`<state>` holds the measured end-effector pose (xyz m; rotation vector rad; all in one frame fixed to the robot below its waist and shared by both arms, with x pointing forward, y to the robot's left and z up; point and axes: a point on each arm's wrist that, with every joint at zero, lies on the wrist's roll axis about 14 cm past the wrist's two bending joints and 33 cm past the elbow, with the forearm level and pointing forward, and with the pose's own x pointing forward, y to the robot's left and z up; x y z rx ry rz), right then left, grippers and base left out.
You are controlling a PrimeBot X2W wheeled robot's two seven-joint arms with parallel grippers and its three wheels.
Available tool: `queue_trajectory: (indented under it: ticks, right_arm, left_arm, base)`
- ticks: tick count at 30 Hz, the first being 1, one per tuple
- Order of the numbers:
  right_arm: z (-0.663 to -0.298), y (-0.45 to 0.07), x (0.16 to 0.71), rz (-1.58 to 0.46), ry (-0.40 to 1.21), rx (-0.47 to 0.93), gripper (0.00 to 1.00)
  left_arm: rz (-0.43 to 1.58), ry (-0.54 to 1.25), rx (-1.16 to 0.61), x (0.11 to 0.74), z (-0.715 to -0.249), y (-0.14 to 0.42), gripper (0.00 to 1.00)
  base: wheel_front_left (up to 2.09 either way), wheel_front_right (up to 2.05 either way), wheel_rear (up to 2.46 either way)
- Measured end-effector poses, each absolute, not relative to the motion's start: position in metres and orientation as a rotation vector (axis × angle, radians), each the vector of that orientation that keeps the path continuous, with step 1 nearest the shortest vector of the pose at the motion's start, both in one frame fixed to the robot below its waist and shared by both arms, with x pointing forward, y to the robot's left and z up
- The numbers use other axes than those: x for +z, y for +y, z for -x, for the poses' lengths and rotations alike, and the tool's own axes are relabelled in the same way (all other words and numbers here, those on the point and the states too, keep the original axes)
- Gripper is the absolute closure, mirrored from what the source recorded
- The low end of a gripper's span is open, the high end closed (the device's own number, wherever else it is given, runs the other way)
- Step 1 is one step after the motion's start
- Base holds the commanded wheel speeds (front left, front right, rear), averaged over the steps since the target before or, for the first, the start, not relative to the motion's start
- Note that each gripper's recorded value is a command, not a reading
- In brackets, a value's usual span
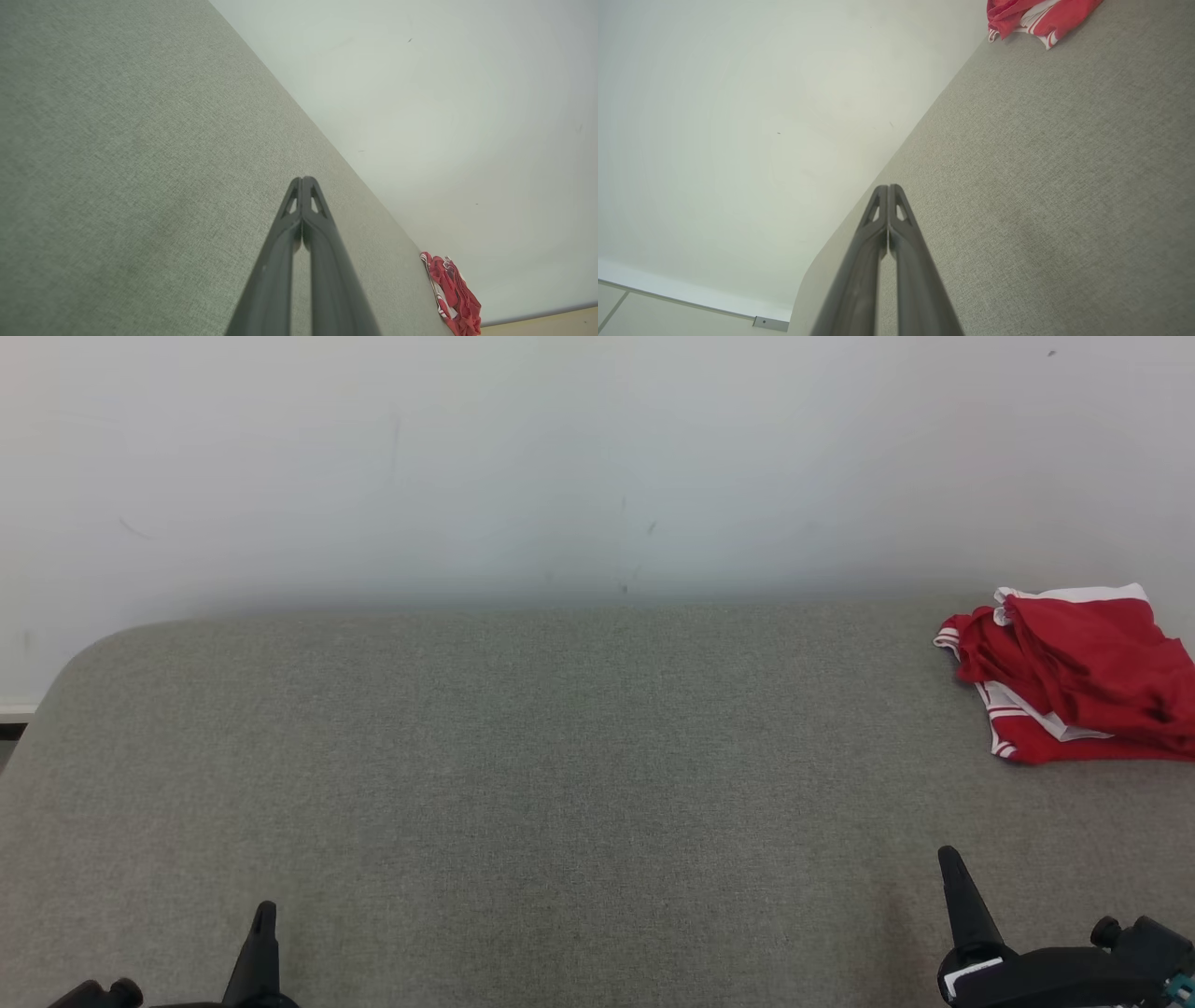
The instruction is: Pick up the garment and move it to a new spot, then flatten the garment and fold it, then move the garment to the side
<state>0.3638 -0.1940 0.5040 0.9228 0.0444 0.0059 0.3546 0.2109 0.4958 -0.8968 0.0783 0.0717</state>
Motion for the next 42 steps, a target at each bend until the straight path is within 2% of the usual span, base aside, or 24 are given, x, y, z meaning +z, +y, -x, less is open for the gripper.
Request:
queue_trajectory:
  ticks: [42]
  right_arm:
    - [-0.380,-0.197,0.505,-1.352,0.023,-0.001,1.00]
  left_arm:
    - [1.341,0.047,0.035,0.500,-0.376,0.203,1.00]
  base:
    - [0.00,0.00,0.00]
